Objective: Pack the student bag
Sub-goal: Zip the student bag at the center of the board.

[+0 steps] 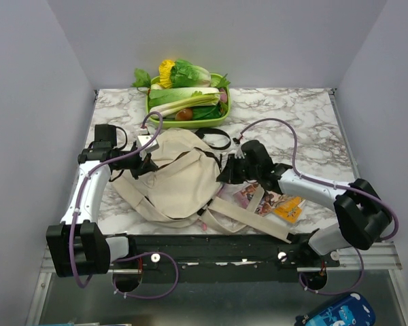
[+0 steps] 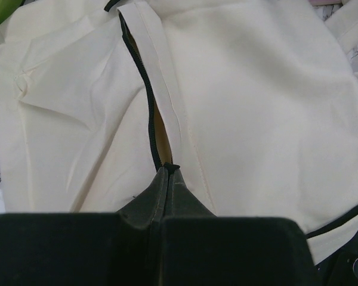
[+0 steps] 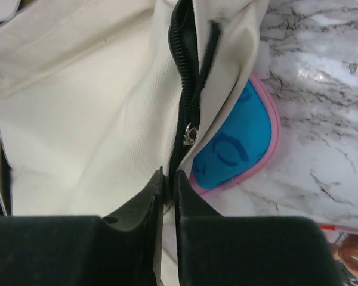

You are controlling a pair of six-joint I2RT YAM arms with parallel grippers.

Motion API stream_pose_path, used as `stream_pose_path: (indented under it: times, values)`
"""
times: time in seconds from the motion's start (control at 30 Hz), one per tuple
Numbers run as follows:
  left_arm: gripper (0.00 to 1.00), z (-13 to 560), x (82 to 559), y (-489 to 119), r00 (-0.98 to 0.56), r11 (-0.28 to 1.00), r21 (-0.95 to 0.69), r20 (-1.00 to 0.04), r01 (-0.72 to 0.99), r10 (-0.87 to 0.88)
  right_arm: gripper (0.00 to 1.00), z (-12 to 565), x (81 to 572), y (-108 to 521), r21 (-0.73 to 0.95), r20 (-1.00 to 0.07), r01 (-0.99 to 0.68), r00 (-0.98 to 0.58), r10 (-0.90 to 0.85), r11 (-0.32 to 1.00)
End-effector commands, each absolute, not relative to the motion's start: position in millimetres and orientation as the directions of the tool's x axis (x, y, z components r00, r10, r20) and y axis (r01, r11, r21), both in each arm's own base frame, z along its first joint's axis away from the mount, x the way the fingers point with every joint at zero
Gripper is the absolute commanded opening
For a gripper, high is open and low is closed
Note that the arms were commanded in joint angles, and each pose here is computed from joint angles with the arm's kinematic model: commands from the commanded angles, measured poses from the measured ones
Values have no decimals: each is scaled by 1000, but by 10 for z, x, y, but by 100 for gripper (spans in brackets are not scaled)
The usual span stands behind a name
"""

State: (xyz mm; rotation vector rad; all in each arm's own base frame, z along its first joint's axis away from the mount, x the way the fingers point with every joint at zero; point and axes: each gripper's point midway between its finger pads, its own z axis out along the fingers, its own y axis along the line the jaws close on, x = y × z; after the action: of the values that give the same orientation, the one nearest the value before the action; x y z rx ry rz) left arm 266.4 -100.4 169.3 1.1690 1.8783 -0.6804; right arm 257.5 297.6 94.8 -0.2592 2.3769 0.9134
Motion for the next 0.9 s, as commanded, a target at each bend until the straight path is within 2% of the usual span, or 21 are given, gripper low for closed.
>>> stream_pose_path:
  times: [0.0,0.07,0.23,0.37,0.47,0.53,0.57,0.63,0.67,0.77,0.8,0.87]
  values:
    - [0,1732,2695,-1061,-203,395,-14,-874,918,442,7,1441,2818,3140,588,-663,-451,-745,80,671]
    - [0,1778,2692,-1067,-186,383,-1,-876,924,446,1,1596,2893,3149,548,-715,-502,-697,63,669]
    - [0,2040,2604,-1141,-191,338,-45,-891,940,412,1,2007,3190,3113,398,-824,-576,-566,3,714]
    - [0,2329,2492,-1235,-159,247,-64,-909,967,384,1,2012,3546,3077,275,-853,-575,-516,-80,771]
    - [0,2298,2317,-1368,-189,173,-131,-903,976,386,1,2132,3861,3034,214,-870,-561,-481,-105,800]
    - [0,2193,2221,-1476,-184,122,-146,-889,982,419,1,1989,3999,2995,168,-859,-545,-490,-149,822]
    - [0,2075,2156,-1506,-218,117,-185,-877,976,428,17,2063,4111,2941,135,-870,-514,-471,-147,847]
    - [0,1967,2208,-1560,-199,120,-162,-878,979,435,35,2038,4171,2841,77,-868,-486,-461,-181,871]
    - [0,1857,2134,-1605,-244,120,-213,-868,970,433,49,2076,4214,2735,43,-874,-441,-451,-180,897]
    - [0,1670,2122,-1715,-262,111,-237,-860,965,439,66,2157,4153,2481,-8,-884,-365,-433,-177,931]
    - [0,1638,2201,-1749,-242,113,-214,-869,970,431,68,2062,4063,2417,-16,-873,-367,-449,-191,930]
    - [0,1581,2245,-1798,-247,124,-215,-872,969,423,71,2243,3847,2410,19,-891,-407,-421,-169,913]
